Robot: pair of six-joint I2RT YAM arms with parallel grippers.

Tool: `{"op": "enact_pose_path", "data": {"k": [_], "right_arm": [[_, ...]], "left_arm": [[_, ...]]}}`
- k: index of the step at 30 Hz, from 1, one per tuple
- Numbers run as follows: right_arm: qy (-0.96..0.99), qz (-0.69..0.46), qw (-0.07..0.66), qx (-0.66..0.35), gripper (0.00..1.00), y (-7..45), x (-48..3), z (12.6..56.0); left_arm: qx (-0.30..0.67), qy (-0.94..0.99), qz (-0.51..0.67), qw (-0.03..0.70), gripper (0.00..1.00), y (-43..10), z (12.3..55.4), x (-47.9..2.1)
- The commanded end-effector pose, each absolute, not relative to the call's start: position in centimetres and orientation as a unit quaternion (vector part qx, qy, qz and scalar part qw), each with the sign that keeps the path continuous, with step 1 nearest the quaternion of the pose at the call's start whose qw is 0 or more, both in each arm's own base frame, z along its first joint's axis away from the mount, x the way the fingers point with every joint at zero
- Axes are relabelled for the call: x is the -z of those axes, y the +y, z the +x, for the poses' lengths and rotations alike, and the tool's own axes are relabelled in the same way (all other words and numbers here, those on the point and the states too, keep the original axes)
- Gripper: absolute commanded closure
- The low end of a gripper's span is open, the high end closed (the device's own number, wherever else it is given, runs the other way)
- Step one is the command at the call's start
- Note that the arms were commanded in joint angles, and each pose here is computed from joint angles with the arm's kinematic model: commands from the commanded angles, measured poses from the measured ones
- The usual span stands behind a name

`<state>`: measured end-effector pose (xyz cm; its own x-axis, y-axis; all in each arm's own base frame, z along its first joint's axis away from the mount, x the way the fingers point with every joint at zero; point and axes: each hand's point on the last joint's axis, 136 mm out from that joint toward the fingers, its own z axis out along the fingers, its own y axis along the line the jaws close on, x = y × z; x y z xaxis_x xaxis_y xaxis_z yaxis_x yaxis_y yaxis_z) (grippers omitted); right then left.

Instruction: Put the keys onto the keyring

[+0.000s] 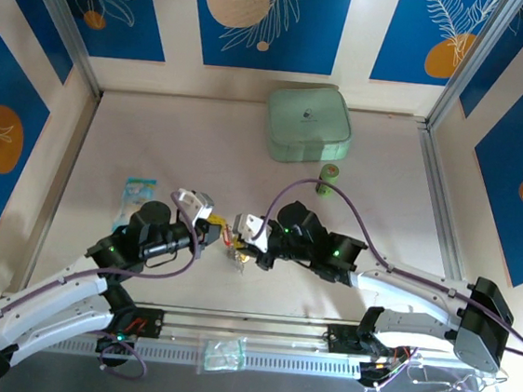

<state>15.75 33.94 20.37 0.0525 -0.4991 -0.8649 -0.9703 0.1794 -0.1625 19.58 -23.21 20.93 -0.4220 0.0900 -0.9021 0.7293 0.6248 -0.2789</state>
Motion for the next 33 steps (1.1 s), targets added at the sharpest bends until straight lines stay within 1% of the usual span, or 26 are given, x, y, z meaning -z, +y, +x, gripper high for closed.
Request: {"op": "enact_pose_path", "data": {"k": [1,3,6,11,14,17,22,33], "right_arm": [[0.66,-0.535,0.45,-0.275,0.77,32.7,-21.5,17.8],[0.679,-0.521,0.434,-0.28,0.7,32.0,-21.1,18.8],[0.69,-0.511,0.409,-0.309,0.63,32.2,-20.9,19.1],[0.691,-0.499,0.375,-0.365,0.61,33.4,-21.2,18.5],[0.699,-0.473,0.36,-0.397,0.6,33.8,-21.9,18.5],[0.711,-0.45,0.335,-0.423,0.6,33.9,-22.1,18.4],[0.73,-0.436,0.298,-0.434,0.61,34.4,-21.6,18.3],[0.737,-0.42,0.285,-0.446,0.68,35.5,-20.6,18.5]], "left_arm": [[0.353,0.766,0.269,0.465,1.0,-23.4,19.4,-21.0],[0.355,0.763,0.274,0.466,1.0,-23.4,19.3,-21.1],[0.359,0.758,0.279,0.467,1.0,-23.6,19.2,-21.4],[0.36,0.756,0.282,0.468,1.0,-23.7,19.1,-21.6],[0.36,0.756,0.283,0.467,1.0,-23.7,19.1,-21.5],[0.361,0.756,0.282,0.468,1.0,-23.7,19.1,-21.6],[0.364,0.754,0.282,0.468,1.0,-23.8,19.1,-21.6],[0.365,0.754,0.283,0.468,1.0,-23.9,19.1,-21.7]]}}
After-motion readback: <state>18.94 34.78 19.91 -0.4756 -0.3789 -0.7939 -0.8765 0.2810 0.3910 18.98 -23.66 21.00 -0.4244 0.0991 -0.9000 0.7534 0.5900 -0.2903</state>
